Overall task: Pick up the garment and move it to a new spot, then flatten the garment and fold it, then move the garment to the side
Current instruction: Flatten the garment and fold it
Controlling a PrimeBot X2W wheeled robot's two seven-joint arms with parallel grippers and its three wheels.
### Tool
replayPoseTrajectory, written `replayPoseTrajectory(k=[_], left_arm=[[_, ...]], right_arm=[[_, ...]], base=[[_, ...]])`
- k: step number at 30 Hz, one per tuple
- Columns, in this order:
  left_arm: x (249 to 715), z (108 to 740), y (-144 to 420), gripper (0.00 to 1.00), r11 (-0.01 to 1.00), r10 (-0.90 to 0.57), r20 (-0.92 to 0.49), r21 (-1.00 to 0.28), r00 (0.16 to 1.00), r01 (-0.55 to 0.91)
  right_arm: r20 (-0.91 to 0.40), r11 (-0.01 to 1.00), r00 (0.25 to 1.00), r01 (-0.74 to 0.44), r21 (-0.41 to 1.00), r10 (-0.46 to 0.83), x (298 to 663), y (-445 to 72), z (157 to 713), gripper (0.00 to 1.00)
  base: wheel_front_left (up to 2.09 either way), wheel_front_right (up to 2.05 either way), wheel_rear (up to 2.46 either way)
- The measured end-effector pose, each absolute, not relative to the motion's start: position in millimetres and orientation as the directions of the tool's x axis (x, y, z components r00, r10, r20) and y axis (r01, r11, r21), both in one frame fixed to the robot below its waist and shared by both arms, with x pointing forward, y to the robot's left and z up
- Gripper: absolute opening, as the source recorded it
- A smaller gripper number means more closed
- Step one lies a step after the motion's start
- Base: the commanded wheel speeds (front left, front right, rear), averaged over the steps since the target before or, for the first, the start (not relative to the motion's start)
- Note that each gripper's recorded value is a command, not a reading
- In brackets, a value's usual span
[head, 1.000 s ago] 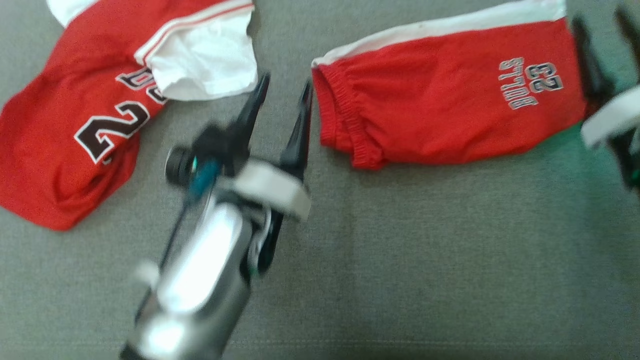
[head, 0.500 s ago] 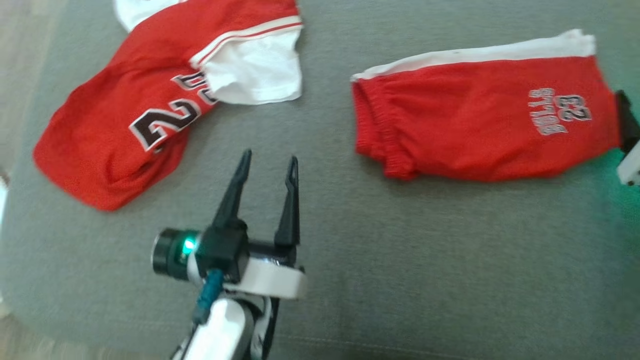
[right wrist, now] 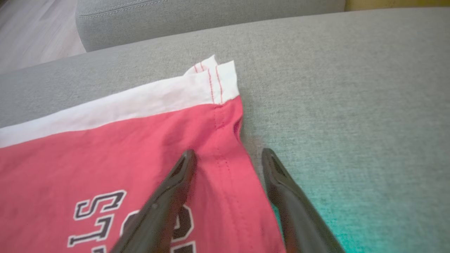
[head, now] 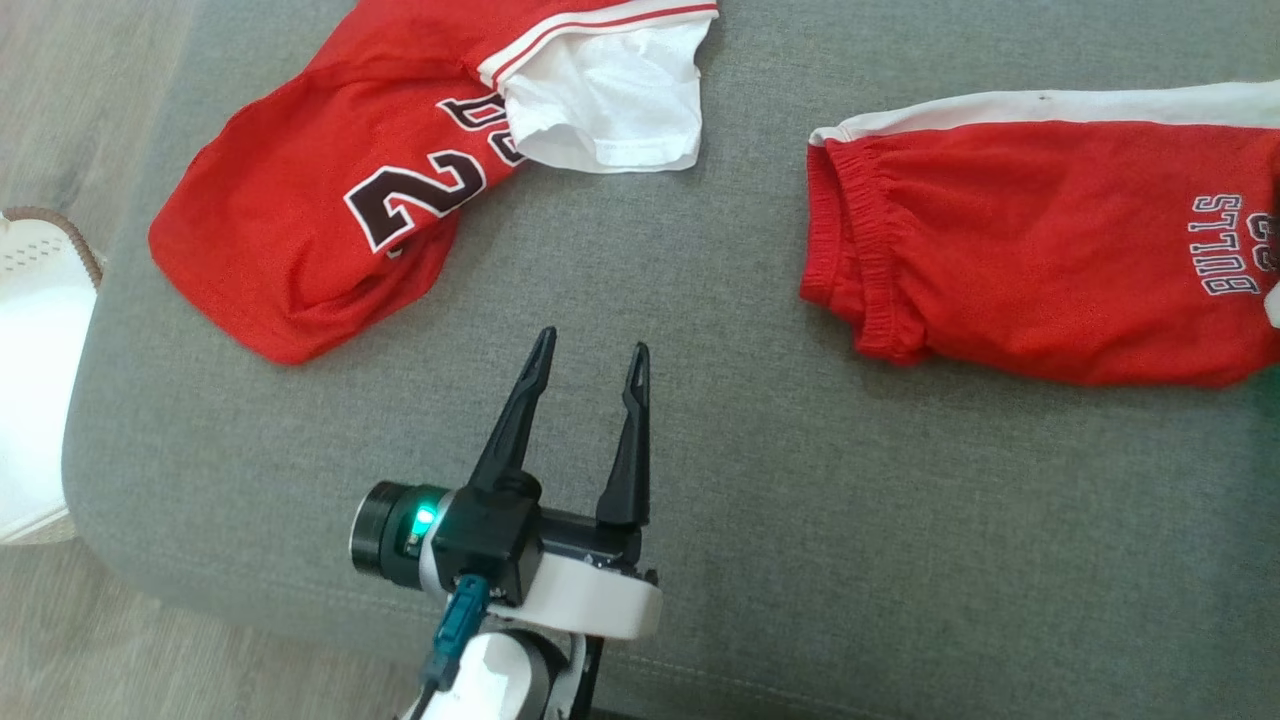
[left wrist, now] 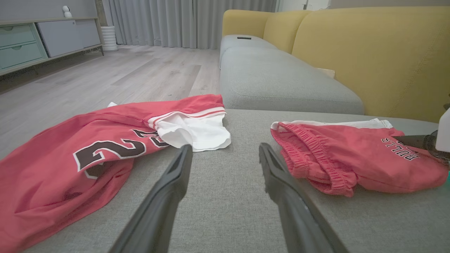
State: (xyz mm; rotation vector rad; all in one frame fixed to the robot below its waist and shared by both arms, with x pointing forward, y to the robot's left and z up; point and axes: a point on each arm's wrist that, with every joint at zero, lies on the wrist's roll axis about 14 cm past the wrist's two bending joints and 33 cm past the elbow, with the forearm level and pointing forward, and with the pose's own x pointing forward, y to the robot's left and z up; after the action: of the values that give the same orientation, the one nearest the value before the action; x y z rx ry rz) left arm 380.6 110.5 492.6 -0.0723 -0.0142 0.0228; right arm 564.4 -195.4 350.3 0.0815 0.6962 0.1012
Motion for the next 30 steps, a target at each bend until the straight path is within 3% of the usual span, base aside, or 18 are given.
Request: replayPoseTrajectory(k=[2,11,23,30], left_arm=[[380.7,492.9,110.4,1.00,0.997,0.027,0.014,-0.071,1.000,-0.026],[383.5,498.2,107.8,1.00,0.999,0.018,0.040,-0.048,0.999,-0.016],[378.2,502.6,89.3,1.00,0.996,-0.051,0.054,-0.077,0.997,0.055],[374.2,512.6,89.7,1.00,0.995,-0.049,0.083,-0.078,0.995,0.056]], right_arm=[[-0.642,0.990,0.756,-0.068,0.120,0.130,563.0,-192.5,350.4,0.00],[-0.622,0.993,0.775,-0.070,0.097,0.115,548.4,-206.2,360.8,0.00],[-0.554,0.995,0.827,0.099,-0.029,-0.098,528.7,-316.1,411.7,0.00],[-0.423,0.994,0.906,0.025,0.105,0.022,552.0,-269.3,456.4,0.00]], base=[[0.00,0.00,0.00],[0.00,0.00,0.00],[0.00,0.00,0.00],[0.00,0.00,0.00]])
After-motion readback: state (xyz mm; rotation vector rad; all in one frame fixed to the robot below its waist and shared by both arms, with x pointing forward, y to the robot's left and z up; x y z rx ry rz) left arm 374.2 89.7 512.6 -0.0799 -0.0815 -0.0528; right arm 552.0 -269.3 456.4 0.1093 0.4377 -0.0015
